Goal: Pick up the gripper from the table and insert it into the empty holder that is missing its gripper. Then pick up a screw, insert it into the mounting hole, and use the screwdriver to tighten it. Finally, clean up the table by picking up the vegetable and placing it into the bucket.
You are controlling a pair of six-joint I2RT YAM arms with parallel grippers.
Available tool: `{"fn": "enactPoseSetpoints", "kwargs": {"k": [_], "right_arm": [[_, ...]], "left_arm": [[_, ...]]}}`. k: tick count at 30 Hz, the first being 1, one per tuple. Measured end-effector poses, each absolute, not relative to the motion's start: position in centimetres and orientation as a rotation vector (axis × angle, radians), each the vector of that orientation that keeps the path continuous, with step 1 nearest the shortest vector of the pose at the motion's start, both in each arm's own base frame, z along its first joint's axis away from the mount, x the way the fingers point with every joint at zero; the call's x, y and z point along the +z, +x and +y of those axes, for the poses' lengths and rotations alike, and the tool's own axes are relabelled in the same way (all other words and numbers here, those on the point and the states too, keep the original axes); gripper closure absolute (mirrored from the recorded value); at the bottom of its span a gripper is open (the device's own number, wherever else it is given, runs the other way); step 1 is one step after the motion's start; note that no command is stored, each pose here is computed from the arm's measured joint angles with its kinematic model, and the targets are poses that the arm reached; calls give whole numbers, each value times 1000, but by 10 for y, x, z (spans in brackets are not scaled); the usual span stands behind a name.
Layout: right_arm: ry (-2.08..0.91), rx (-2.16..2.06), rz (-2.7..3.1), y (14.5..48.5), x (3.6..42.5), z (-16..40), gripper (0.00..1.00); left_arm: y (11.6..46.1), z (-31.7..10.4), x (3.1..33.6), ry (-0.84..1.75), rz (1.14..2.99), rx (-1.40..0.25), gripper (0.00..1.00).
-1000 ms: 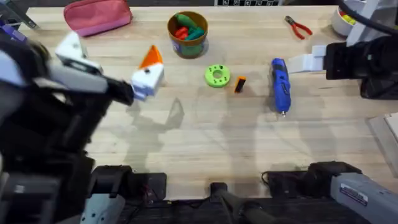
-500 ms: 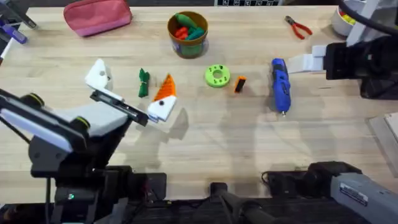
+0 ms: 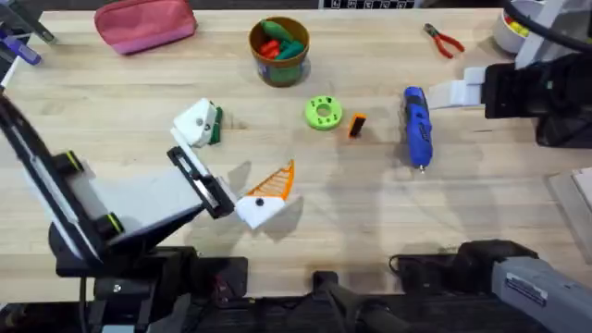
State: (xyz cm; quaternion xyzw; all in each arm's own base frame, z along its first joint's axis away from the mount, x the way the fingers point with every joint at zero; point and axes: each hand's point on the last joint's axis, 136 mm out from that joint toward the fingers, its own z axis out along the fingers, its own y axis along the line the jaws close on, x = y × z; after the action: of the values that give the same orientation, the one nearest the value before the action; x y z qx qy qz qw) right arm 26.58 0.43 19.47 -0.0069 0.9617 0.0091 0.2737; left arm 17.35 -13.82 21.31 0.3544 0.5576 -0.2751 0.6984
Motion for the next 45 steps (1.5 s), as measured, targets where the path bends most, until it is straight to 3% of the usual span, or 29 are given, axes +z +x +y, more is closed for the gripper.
{"fn": "enactPoseSetpoints", "kwargs": {"k": [8, 21, 28, 45], "right_arm": [[-19, 25, 2587, 266, 195, 4, 8], [-19, 25, 2587, 266, 195, 4, 8], [-19, 25, 2587, 266, 195, 4, 7], [-19, 25, 2587, 266, 195, 4, 8]], "left_arm": [[161, -152, 201, 790, 1322, -800, 15], [145, -162, 175, 829, 1437, -968, 15], [131, -166, 159, 938, 1433, -999, 15], [117, -166, 158, 1064, 1328, -984, 15]]}}
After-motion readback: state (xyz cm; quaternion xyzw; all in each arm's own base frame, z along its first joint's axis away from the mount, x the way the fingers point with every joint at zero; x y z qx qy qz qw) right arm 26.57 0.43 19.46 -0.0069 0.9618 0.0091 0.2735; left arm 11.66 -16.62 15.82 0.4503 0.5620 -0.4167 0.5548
